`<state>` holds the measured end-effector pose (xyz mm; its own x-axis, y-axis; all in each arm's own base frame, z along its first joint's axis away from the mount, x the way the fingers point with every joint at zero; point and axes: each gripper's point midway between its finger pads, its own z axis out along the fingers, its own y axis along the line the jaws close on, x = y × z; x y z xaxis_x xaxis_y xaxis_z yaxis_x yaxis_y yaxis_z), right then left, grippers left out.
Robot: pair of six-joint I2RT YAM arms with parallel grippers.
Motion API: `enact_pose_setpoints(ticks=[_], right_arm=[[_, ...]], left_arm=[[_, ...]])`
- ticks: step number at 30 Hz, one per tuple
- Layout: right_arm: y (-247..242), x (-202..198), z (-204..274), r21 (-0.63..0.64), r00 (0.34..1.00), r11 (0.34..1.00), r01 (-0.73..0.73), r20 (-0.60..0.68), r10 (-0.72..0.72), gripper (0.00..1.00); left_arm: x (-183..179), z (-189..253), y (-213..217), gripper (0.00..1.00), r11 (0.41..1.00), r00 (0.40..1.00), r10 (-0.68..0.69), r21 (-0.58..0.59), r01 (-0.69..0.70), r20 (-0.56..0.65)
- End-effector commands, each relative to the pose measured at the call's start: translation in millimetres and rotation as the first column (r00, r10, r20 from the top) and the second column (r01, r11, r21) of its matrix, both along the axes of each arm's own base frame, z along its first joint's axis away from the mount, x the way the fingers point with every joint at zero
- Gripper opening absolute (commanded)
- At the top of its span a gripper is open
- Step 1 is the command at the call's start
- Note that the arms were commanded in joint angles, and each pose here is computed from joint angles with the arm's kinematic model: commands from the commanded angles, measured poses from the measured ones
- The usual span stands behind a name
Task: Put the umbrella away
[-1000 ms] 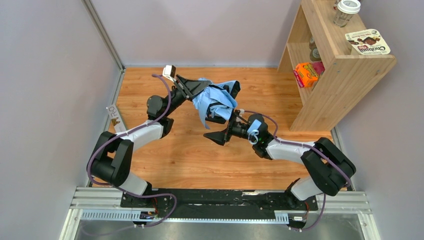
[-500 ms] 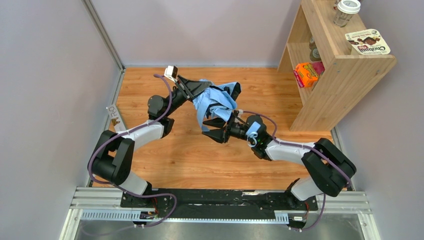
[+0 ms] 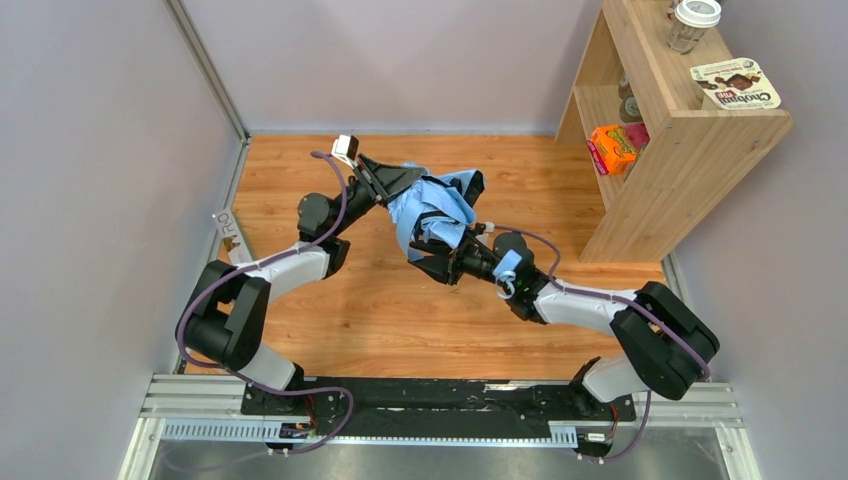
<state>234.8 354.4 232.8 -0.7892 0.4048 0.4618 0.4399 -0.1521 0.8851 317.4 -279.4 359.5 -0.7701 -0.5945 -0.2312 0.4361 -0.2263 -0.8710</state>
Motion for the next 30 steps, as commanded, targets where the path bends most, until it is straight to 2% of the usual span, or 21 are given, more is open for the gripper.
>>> enact_pose_setpoints(ticks=[1,12,16,20,23,26,28,29,30], right_arm=[[-7.2,11.7,43.1,0.236,0.941,0.968,0.086,-0.339,-0.001,0.40],[2.5,6.5,48.7,0.245,0.947,0.968,0.053,-0.319,0.029,0.42],[8.6,-0.9,46.8,0.231,0.951,0.973,0.028,-0.306,0.045,0.33],[9.7,-2.1,41.4,0.225,0.950,0.974,0.024,-0.307,0.048,0.28],[8.7,2.0,48.9,0.251,0.961,0.967,0.040,-0.275,0.031,0.39],[11.8,3.3,49.0,0.245,0.964,0.969,0.033,-0.263,0.034,0.39],[12.5,4.8,46.8,0.242,0.964,0.970,0.035,-0.263,0.031,0.31],[12.7,5.4,45.4,0.242,0.964,0.969,0.039,-0.263,0.027,0.25],[11.7,7.1,44.3,0.245,0.965,0.968,0.048,-0.261,0.018,0.14]], left_arm=[[-21.5,31.4,9.8,0.00,0.997,0.979,0.042,-0.072,-0.028,0.198],[-23.4,30.3,7.3,0.00,0.997,0.978,0.041,-0.068,-0.028,0.205],[-20.5,31.7,6.8,0.00,0.997,0.978,0.045,-0.074,-0.031,0.202],[-20.3,33.2,6.2,0.00,0.997,0.978,0.042,-0.074,-0.028,0.206],[-21.2,32.0,7.3,0.00,0.997,0.978,0.046,-0.076,-0.031,0.202],[-20.7,30.8,6.9,0.00,0.997,0.979,0.044,-0.074,-0.030,0.199],[-21.3,29.8,6.7,0.00,0.997,0.980,0.043,-0.074,-0.029,0.195],[-21.6,30.8,7.1,0.00,0.997,0.980,0.044,-0.076,-0.030,0.195],[-23.0,31.9,7.3,0.00,0.997,0.979,0.042,-0.076,-0.027,0.200]])
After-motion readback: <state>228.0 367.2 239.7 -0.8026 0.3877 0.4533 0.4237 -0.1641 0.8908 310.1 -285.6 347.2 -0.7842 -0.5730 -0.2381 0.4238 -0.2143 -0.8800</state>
